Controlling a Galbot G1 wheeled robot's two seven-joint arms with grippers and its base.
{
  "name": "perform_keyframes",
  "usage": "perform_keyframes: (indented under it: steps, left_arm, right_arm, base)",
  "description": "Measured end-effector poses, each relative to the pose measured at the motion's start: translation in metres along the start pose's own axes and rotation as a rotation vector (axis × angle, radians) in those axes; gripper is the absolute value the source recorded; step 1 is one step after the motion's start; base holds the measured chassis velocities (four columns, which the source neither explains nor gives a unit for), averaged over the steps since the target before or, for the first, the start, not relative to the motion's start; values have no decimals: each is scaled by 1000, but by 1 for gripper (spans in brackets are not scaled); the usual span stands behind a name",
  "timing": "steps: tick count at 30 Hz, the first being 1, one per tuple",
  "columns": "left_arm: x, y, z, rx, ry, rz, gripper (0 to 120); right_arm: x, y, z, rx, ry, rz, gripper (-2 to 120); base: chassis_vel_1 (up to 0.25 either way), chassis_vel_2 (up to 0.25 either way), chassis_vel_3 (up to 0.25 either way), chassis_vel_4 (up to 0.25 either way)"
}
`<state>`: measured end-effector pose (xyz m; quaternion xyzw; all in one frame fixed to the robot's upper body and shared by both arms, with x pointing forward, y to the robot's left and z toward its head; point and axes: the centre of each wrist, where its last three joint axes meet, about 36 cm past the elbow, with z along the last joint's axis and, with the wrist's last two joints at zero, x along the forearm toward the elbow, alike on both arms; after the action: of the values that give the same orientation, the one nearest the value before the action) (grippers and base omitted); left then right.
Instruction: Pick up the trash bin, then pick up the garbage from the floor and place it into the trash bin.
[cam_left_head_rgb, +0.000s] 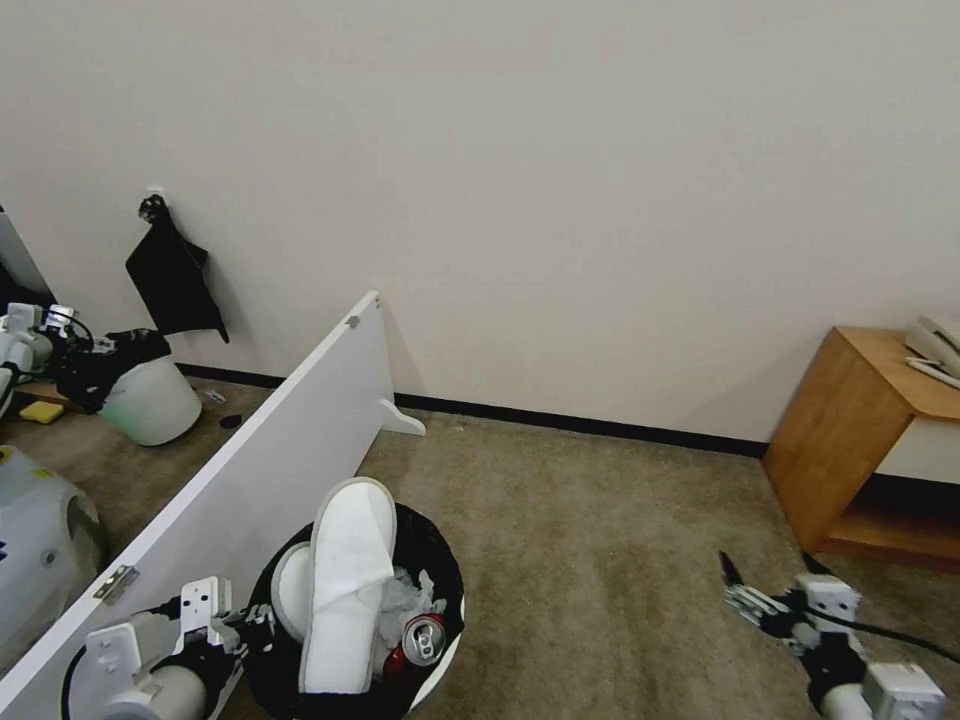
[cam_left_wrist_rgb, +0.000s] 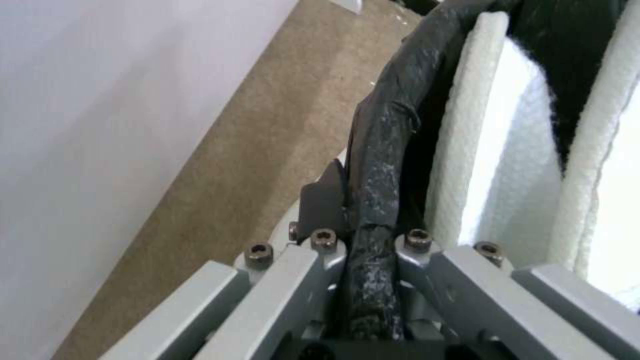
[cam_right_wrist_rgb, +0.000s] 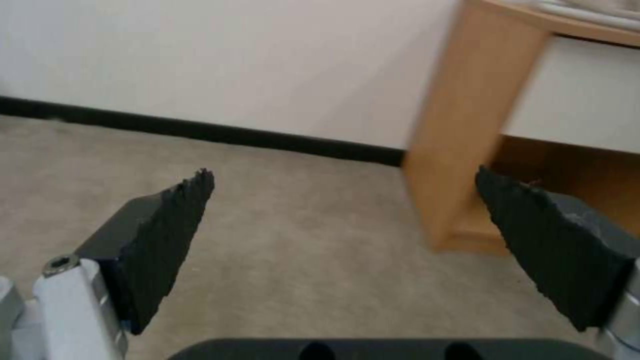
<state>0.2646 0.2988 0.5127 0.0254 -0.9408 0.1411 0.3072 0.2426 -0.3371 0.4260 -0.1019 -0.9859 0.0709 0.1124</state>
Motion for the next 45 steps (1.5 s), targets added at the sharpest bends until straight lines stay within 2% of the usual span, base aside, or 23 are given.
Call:
perform_keyframes:
  steps: [15,45]
  left_arm:
    - [-3,3,-1,3,-3,3,2]
    - [-6,2,-1,5,-4,3,2]
  right_arm:
    - [6,-1,2,-25,-15,72,100]
    - [6,13,13,-27,23,28,100]
  base:
    - [-80,-71,-82,-85]
    - [-121,-123,-116,-125]
